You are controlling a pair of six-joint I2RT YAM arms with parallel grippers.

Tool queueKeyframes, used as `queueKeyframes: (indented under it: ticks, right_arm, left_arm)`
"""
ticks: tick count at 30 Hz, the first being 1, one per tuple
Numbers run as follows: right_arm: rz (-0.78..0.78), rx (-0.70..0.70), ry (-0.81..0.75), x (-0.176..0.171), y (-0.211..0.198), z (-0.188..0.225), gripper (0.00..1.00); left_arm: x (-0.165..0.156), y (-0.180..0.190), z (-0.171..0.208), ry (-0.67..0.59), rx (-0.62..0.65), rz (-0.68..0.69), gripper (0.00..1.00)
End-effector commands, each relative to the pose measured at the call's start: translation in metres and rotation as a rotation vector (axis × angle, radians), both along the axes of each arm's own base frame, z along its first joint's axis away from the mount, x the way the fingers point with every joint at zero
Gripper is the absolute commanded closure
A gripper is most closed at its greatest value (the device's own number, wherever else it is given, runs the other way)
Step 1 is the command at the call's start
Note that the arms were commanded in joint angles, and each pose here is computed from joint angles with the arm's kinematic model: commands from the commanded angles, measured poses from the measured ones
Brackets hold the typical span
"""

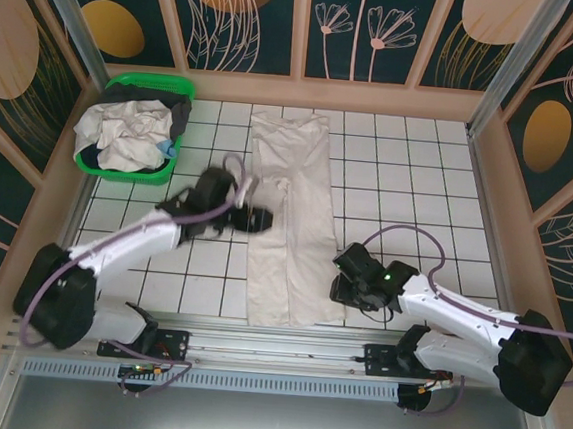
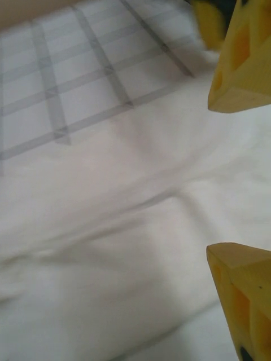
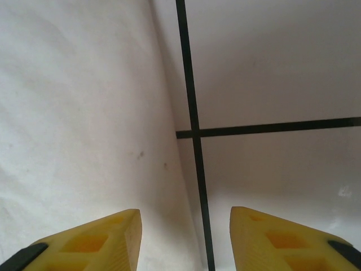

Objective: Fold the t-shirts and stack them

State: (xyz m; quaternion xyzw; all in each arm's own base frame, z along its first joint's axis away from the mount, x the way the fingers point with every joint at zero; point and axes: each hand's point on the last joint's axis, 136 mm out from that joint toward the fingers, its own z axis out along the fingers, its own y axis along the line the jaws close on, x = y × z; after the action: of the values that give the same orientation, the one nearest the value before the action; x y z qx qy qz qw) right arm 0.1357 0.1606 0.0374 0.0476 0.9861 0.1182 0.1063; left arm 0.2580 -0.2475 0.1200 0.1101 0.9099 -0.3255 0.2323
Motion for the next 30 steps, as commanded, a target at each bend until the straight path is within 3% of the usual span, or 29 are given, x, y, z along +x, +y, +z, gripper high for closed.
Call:
queueKeyframes:
  ticks: [1,4,9,13,18,26,30]
  right_arm:
    - [0.009,-0.026,0.045,-0.014,-0.005,-0.007,0.55]
    - [0.025,-0.017,0.070,-0.021,-0.004,-0.010,0.58]
    - [0.044,-0.038,0.088,-0.028,-0.008,-0.008,0.76]
    - [0.055,-0.034,0.110,-0.036,-0.009,-0.011,0.79]
    - [0.055,-0.058,0.132,-0.047,-0.017,-0.016,0.79]
    - [0.051,-0.084,0.162,-0.054,-0.024,-0.026,0.79]
    - [0.068,-0.041,0.118,-0.045,-0.010,-0.008,0.76]
  left_arm:
    - [-0.048,0.023,-0.041,0.124,0.016,0.149,0.41]
    - [-0.086,0.031,-0.051,0.170,-0.019,0.194,0.44]
    - [-0.133,0.027,-0.066,0.253,-0.059,0.168,0.46]
    - [-0.144,0.008,-0.067,0.271,-0.089,0.130,0.46]
    - [-0.162,0.001,-0.086,0.321,0.028,0.086,0.45]
    - [-0.166,0.004,-0.096,0.340,0.027,0.109,0.47]
    - [-0.169,-0.004,-0.096,0.349,0.016,0.088,0.49]
